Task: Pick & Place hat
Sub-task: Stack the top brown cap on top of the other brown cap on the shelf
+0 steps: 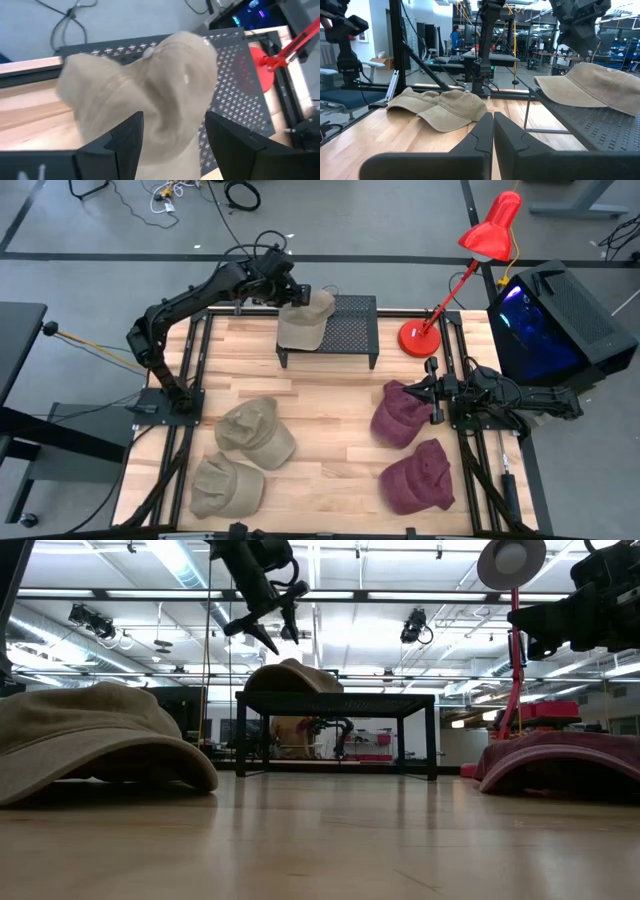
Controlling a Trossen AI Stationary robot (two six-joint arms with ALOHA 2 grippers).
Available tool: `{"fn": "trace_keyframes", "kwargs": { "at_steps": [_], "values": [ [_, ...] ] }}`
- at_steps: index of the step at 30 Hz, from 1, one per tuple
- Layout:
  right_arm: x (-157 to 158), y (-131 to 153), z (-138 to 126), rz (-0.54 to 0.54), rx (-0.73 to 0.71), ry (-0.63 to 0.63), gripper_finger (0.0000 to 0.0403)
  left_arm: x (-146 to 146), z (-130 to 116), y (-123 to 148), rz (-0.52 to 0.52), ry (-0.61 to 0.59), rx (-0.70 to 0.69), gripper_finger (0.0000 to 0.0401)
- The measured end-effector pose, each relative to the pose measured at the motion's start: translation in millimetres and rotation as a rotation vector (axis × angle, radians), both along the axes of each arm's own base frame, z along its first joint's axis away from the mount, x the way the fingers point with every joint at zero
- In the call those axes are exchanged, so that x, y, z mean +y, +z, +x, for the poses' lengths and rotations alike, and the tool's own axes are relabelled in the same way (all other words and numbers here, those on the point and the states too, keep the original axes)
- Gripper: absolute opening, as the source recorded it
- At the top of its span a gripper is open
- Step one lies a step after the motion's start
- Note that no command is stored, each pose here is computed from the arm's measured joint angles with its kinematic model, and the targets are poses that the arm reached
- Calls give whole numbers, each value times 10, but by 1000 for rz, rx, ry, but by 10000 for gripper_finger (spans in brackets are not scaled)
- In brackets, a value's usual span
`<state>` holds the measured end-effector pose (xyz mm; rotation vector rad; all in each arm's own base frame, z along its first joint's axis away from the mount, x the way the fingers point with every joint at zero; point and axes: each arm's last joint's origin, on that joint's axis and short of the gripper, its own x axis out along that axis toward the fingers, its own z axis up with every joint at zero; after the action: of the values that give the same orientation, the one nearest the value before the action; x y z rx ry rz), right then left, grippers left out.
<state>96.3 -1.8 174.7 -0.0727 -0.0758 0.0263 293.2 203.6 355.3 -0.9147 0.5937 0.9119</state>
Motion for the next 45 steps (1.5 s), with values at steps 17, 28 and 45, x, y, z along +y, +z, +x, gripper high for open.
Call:
{"fn": "trace_keyframes", "kwargs": {
  "at_steps": [17,28,45],
  "values": [
    [0,1,0,0,0,0,16,-372,-423,142,-62,1,260,220],
    [0,1,0,0,0,0,16,-620,-446,-38,-105,-2,298,220],
    [0,0,0,0,0,0,16,-1240,-461,-240,-162,-59,286,220]
  ]
}}
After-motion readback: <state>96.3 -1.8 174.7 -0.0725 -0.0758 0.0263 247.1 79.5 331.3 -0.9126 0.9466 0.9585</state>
